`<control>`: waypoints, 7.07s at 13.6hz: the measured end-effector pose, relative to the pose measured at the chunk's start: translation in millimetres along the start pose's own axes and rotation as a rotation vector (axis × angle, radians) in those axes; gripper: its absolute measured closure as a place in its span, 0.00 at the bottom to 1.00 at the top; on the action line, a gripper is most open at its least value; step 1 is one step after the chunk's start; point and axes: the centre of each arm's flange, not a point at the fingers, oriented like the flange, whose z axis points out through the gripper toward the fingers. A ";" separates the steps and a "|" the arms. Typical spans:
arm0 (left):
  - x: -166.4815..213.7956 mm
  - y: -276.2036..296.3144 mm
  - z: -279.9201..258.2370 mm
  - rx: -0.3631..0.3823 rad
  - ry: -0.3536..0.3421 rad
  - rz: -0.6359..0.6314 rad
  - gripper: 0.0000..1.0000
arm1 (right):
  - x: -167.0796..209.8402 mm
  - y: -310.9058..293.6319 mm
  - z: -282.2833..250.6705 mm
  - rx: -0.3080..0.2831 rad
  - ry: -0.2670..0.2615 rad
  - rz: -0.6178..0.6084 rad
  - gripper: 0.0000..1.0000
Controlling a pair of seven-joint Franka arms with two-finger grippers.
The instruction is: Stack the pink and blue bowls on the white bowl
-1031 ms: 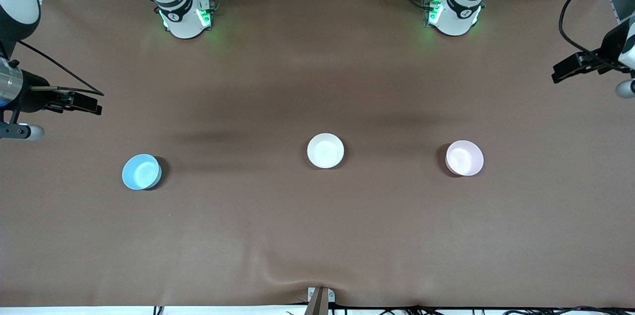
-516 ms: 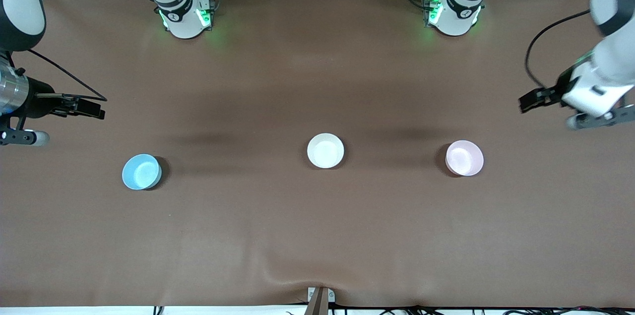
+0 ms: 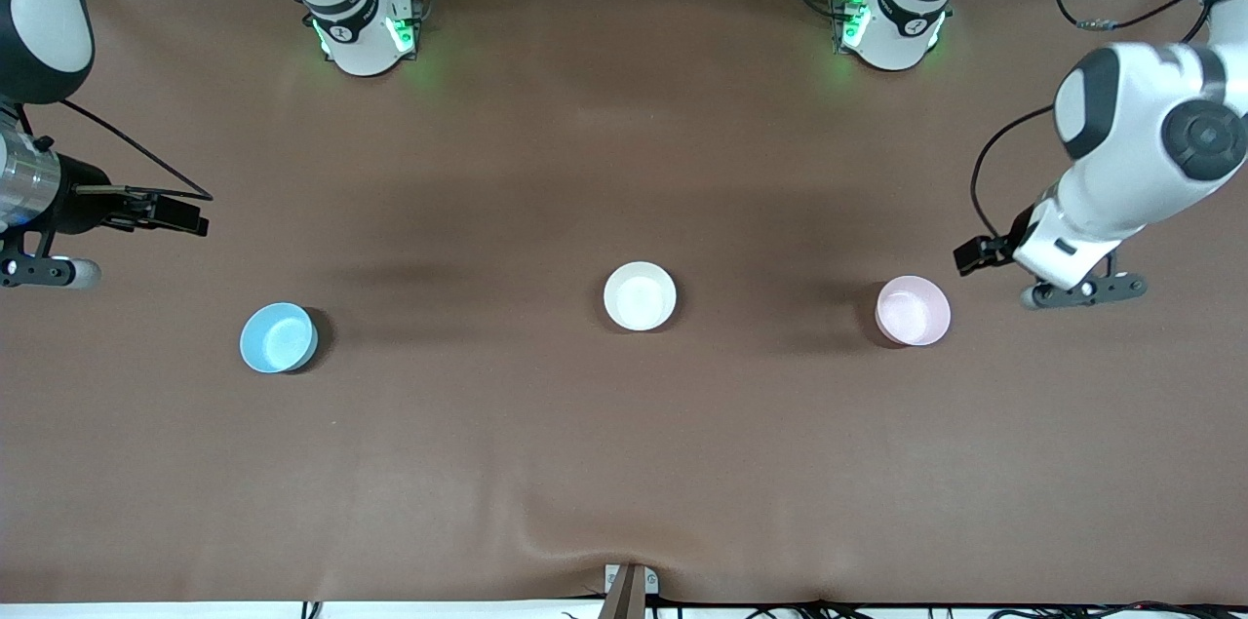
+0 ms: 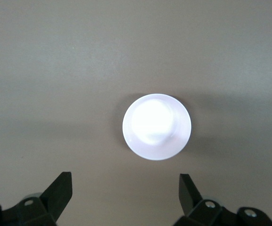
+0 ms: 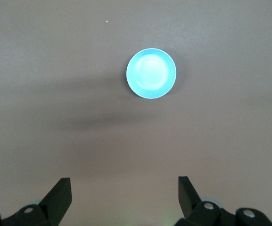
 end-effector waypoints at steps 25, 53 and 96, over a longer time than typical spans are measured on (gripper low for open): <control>21.9 -16.8 157.9 -0.047 -0.026 0.009 0.97 | -0.1 0.3 5.6 0.000 -0.010 0.001 0.00; -62.3 382.4 104.7 -0.285 -0.087 0.121 0.97 | 123.8 108.0 268.5 0.021 0.035 0.077 0.00; -78.7 -46.4 -278.5 -0.059 0.065 -0.021 0.00 | -31.3 -370.9 214.3 0.206 0.114 0.498 0.96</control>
